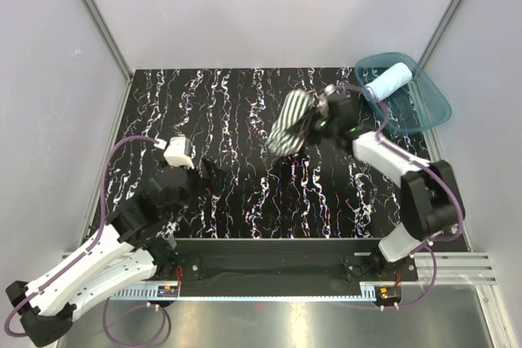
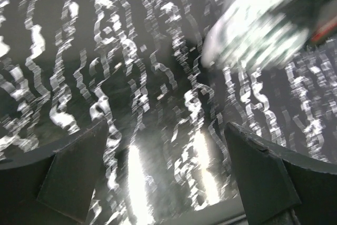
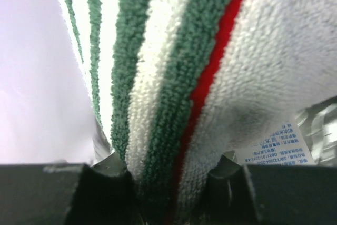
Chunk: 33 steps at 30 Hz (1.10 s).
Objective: Roll the towels
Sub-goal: Place the rolled towel into the container
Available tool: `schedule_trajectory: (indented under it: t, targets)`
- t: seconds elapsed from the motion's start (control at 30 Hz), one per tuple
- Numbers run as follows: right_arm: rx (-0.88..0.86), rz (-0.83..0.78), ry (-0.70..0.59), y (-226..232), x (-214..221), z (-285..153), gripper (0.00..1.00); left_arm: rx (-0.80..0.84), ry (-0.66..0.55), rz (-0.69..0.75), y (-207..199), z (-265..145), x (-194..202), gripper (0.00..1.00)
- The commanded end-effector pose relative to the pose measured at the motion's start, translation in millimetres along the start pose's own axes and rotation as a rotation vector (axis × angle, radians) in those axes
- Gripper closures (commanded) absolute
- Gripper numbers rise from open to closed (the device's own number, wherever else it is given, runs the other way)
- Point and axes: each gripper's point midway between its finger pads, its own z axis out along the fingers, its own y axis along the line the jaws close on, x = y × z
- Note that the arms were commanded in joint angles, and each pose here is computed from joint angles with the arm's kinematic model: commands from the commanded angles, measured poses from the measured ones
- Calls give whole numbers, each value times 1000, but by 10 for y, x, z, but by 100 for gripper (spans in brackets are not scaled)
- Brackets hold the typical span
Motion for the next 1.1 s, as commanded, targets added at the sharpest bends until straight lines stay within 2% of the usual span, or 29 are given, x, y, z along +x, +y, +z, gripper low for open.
schedule_trajectory:
  t: [0.0,0.03,0.13,0.17,0.23,0.27,0.4,0.53,0.67,1.07]
  targets:
    - [-17,-50,-183,179,-820,-621,85,-104,20,26,214,-183,-70,1]
    - [2,-19,-263,47,-1177,-831,84,-118,30,42,238,-250,-110,1]
    - [12,30,-354,-136,-1636,-1148,83,-168,29,89,345,-347,-186,1]
    - [41,87,-404,-393,-1872,-1292,83,-170,22,106,350,-375,-232,1]
    - [20,119,-452,-510,-2126,-1436,82,-183,3,153,409,-410,-278,1]
    - [27,179,-483,-722,-2279,-1501,82,-195,2,162,449,-408,-256,1]
    - [27,203,-591,-996,-2722,-1617,82,-137,-51,130,402,-463,-300,1]
    - [56,242,-669,-1390,-3014,-1641,82,-142,-61,131,421,-468,-306,1]
    - [72,265,-685,-1807,-3229,-1527,82,-138,-29,149,390,-407,-247,1]
    - [7,174,-734,-2427,-3527,-1512,82,-158,0,170,399,-343,-195,1]
